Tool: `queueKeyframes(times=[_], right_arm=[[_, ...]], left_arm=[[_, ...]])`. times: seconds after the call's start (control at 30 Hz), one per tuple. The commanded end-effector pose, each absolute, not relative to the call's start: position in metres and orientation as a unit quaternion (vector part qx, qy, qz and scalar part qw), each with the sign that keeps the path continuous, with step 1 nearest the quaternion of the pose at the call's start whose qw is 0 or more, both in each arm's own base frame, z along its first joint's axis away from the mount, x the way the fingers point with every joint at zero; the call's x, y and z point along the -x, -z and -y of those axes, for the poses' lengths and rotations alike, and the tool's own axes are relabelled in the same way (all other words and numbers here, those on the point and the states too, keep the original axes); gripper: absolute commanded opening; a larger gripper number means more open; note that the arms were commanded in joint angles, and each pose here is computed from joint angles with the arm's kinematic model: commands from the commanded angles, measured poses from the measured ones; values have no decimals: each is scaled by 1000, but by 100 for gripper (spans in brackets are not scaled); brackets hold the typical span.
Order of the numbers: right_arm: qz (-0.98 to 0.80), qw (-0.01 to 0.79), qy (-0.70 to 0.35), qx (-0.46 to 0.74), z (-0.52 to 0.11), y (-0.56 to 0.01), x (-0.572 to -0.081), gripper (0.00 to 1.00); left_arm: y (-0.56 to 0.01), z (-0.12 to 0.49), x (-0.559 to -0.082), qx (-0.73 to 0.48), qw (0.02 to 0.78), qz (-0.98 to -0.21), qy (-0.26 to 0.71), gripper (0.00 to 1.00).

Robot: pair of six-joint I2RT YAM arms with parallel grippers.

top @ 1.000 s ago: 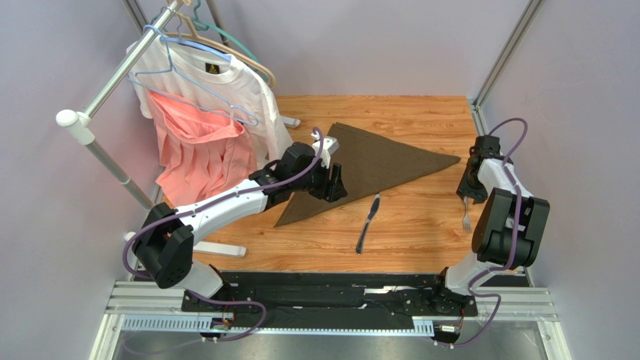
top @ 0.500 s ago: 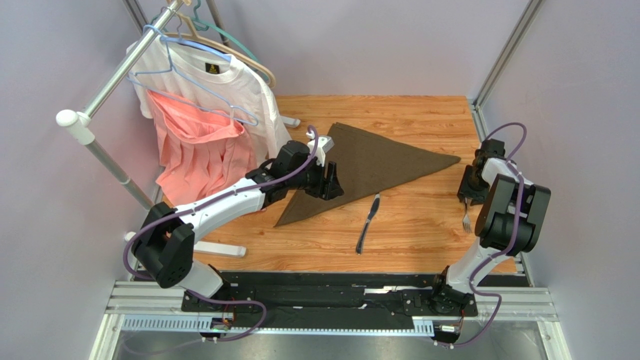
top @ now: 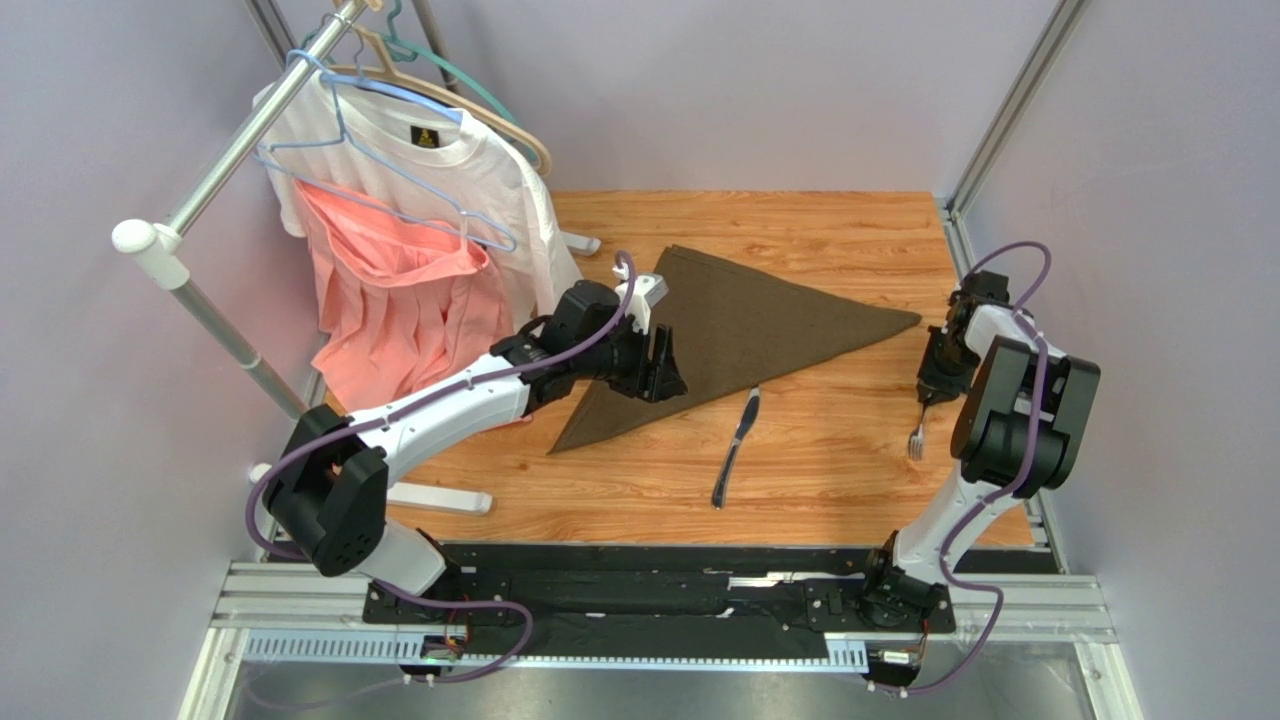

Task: Fold the napkin, place the utensils inside, and roll it up
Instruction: Grab a utensil with the right arm, then place the utensil onto the napkin

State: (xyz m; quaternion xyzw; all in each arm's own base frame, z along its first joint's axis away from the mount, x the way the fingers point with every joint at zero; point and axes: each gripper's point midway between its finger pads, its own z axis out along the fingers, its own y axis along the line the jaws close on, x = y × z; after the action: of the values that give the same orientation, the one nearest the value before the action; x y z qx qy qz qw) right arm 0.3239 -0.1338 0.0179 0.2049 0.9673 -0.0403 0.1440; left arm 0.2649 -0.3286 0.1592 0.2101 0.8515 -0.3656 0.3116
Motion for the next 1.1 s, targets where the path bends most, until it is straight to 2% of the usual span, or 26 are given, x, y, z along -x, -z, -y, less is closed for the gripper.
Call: queueKeyframes(times=[0.0, 0.13, 0.4, 0.6, 0.77, 0.9, 0.97, 1.0, 1.07], right_arm=[[-964, 121, 27, -234, 130, -10, -322, 10], [-960, 118, 22, -252, 127, -17, -322, 0], [-933, 140, -40, -329, 99, -61, -328, 0], [-898, 212, -85, -376, 30, -122, -360, 0], [-874, 238, -104, -411, -48, -145, -400, 0], [-868, 247, -101, -418, -104, -147, -429, 0], [-876, 227, -76, -418, -127, -127, -435, 0], [-867, 237, -88, -429, -143, -140, -447, 0], [-870, 214, -52, -441, -149, -113, -448, 0]], left_arm=[[-206, 331, -260, -213, 327, -832, 394, 63], [-225, 321, -250, -220, 327, -832, 390, 63], [-270, 305, -234, -268, 336, -812, 394, 63], [-282, 277, -243, -276, 358, -815, 361, 63], [-279, 270, -244, -272, 369, -814, 356, 63], [-269, 264, -245, -266, 367, -819, 351, 63], [-268, 263, -242, -264, 368, -818, 356, 63], [-270, 262, -243, -263, 369, -816, 359, 63], [-270, 261, -243, -260, 369, -816, 361, 63]])
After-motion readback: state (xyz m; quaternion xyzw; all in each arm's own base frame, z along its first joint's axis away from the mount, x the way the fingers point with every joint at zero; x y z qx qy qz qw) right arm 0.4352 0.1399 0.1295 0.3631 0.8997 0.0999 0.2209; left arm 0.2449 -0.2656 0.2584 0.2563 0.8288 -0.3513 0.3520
